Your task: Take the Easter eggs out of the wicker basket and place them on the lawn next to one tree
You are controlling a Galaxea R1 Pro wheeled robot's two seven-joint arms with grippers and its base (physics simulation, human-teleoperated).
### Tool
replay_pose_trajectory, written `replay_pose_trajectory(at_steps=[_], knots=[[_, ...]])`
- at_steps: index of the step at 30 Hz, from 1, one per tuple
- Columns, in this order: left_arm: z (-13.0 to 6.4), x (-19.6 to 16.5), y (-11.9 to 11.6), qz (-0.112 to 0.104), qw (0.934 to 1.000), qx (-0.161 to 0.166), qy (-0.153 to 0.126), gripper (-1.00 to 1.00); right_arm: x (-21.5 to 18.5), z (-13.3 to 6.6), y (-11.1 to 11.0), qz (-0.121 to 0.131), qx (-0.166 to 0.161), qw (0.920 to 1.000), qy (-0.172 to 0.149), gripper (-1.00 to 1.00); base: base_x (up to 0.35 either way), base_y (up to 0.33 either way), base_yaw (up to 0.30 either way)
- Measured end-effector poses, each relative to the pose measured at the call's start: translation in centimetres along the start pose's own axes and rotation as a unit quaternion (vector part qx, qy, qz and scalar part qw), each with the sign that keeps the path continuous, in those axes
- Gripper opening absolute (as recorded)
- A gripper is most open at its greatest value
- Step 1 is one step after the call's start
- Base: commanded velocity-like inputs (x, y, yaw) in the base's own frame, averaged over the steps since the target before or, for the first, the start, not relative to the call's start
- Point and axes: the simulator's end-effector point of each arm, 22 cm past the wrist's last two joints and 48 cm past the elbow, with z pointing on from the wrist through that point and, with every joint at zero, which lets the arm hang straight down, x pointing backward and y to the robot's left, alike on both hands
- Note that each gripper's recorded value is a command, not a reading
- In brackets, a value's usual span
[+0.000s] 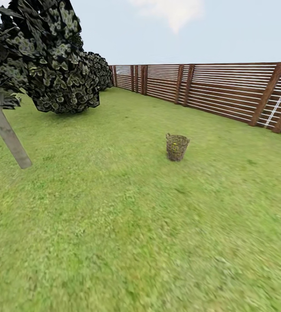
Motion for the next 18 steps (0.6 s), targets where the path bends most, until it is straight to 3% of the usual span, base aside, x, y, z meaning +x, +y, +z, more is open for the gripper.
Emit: replay_pose_trajectory(at_steps=[18], knots=[[0.00,-0.01,0.00,0.000,1.0000,0.000,0.000,1.00,0.08,-0.01,0.02,0.000,0.000,1.0000,0.001,1.00,0.336,0.152,-0.022]])
